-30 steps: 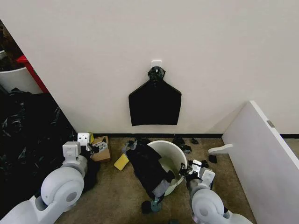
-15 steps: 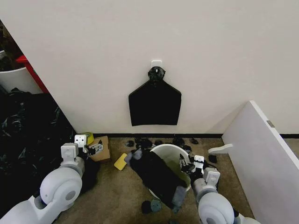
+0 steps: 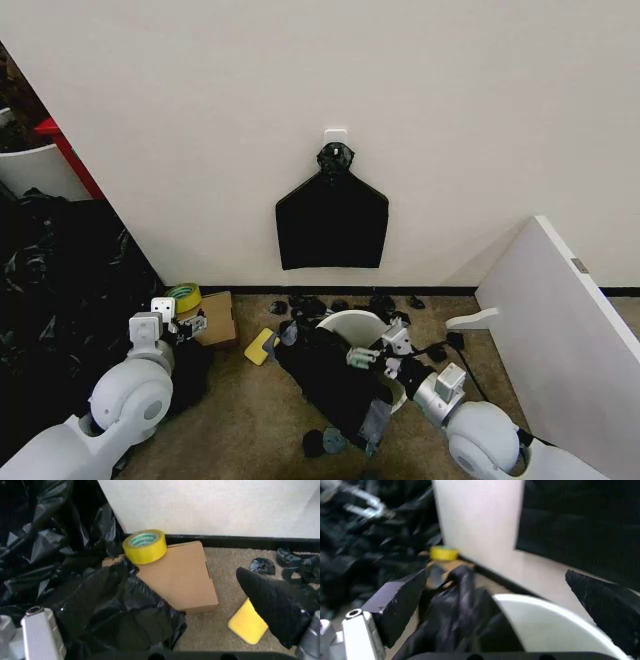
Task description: Place the garbage bag over the trash bin.
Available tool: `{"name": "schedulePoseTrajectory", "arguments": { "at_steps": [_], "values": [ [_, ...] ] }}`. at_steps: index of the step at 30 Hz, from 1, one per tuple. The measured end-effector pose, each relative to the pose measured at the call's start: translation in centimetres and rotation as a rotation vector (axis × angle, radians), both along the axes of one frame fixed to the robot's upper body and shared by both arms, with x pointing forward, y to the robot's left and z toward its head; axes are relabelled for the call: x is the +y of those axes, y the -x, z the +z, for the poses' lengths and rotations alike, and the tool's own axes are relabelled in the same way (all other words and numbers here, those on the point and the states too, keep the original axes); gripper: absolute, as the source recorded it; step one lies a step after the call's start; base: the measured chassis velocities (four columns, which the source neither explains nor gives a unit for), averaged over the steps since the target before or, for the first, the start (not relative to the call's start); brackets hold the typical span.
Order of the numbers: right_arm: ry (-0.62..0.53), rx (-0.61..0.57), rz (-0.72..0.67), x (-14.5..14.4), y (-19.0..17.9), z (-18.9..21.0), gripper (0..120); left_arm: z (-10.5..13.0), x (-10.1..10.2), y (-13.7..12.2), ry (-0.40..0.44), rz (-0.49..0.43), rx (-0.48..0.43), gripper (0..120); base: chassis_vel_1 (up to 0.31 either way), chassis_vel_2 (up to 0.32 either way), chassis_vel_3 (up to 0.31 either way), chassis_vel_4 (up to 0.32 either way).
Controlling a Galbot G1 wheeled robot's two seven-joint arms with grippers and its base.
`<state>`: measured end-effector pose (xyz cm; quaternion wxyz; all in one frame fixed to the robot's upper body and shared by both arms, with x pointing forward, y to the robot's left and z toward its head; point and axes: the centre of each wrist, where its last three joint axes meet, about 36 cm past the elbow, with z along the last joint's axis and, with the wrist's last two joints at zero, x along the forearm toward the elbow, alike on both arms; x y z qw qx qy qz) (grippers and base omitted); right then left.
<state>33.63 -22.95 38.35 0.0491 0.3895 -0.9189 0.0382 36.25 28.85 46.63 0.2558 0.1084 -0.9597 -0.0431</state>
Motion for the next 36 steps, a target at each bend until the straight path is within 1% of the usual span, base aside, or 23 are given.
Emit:
{"name": "schedulePoseTrajectory", "arguments": {
  "at_steps": [1, 3, 4, 6, 7, 10, 12, 13, 14, 15, 16, 22, 23, 27, 28, 30, 33, 34, 35, 36],
  "values": [
    [0.010, 0.009, 0.033, -0.2, -0.2, -0.1, 98, -0.1, 0.0, 0.1, 0.002, 0.002, -0.001, 100, 0.000, 0.000, 0.000, 0.000],
    [0.030, 0.033, 0.089, -0.5, -0.6, 0.1, 90, 0.0, -0.1, 0.2, 0.004, 0.002, -0.003, 100, 0.000, 0.000, 0.000, 0.000],
    [0.058, 0.052, 0.121, -0.7, -0.9, 0.3, 85, 0.2, -0.2, 0.3, 0.006, -0.001, -0.008, 100, 0.000, 0.000, 0.000, 0.000],
    [0.117, 0.083, 0.137, -0.7, -1.0, 0.5, 77, 0.6, -0.5, 0.5, 0.011, -0.009, -0.019, 100, 0.000, 0.000, 0.000, 0.000],
    [0.117, 0.083, 0.137, -0.7, -1.0, 0.5, 77, 0.6, -0.5, 0.5, 0.011, -0.009, -0.019, 100, 0.000, 0.000, 0.000, 0.000],
    [0.201, 0.136, 0.089, 0.0, -0.8, 1.0, 65, 1.2, -1.0, 0.8, 0.020, -0.022, -0.031, 100, 0.000, 0.000, 0.000, 0.000],
    [0.233, 0.156, 0.043, 0.4, -0.5, 1.1, 55, 1.4, -1.4, 1.1, 0.027, -0.031, -0.036, 100, 0.000, 0.000, 0.000, 0.000],
    [0.245, 0.160, 0.024, 0.6, -0.4, 1.1, 53, 1.5, -1.5, 1.2, 0.028, -0.034, -0.037, 100, 0.000, 0.000, 0.000, 0.000],
    [0.255, 0.163, 0.008, 0.6, -0.4, 1.1, 49, 1.6, -1.6, 1.3, 0.029, -0.038, -0.038, 100, 0.000, 0.000, 0.000, 0.000],
    [0.255, 0.163, 0.008, 0.6, -0.4, 1.1, 49, 1.6, -1.6, 1.3, 0.029, -0.038, -0.038, 100, 0.000, 0.000, 0.000, 0.000],
    [0.263, 0.166, -0.004, 0.7, -0.3, 1.2, 43, 1.6, -1.7, 1.4, 0.030, -0.040, -0.039, 100, 0.000, 0.000, 0.000, 0.000],
    [0.269, 0.161, -0.025, 0.7, -0.2, 1.4, 19, 1.8, -2.5, 2.0, 0.042, -0.065, -0.036, 100, 0.000, 0.000, 0.000, 0.000],
    [0.269, 0.161, -0.025, 0.7, -0.2, 1.4, 19, 1.8, -2.5, 2.0, 0.042, -0.065, -0.036, 100, 0.000, 0.000, 0.000, 0.000],
    [0.264, 0.154, -0.073, 1.0, 0.2, 1.6, 2, 1.8, -3.2, 2.4, 0.059, -0.083, -0.028, 100, 0.000, 0.000, 0.000, 0.000],
    [0.266, 0.154, -0.080, 1.0, 0.4, 1.6, 0, 1.8, -3.4, 2.6, 0.066, -0.088, -0.025, 100, 0.000, 0.000, 0.000, 0.000],
    [0.268, 0.154, -0.087, 1.0, 0.6, 1.7, 0, 2.0, -3.6, 2.8, 0.079, -0.095, -0.022, 100, 0.000, 0.000, 0.000, 0.000],
    [0.273, 0.153, -0.110, 1.0, 0.9, 1.7, 0, 2.5, -4.2, 3.4, 0.129, -0.115, -0.009, 100, 0.000, 0.000, 0.000, 0.000],
    [0.274, 0.151, -0.118, 1.1, 1.0, 1.7, 0, 2.7, -4.5, 3.6, 0.154, -0.123, -0.001, 100, 0.000, 0.000, 0.000, 0.000],
    [0.275, 0.150, -0.129, 1.1, 1.1, 1.7, 0, 3.2, -5.0, 4.1, 0.205, -0.138, 0.016, 100, 0.000, 0.000, 0.000, 0.000],
    [0.274, 0.149, -0.141, 1.1, 1.1, 1.7, 0, 3.8, -5.6, 4.7, 0.273, -0.158, 0.038, 100, 0.000, 0.000, 0.000, 0.000]
  ]
}}
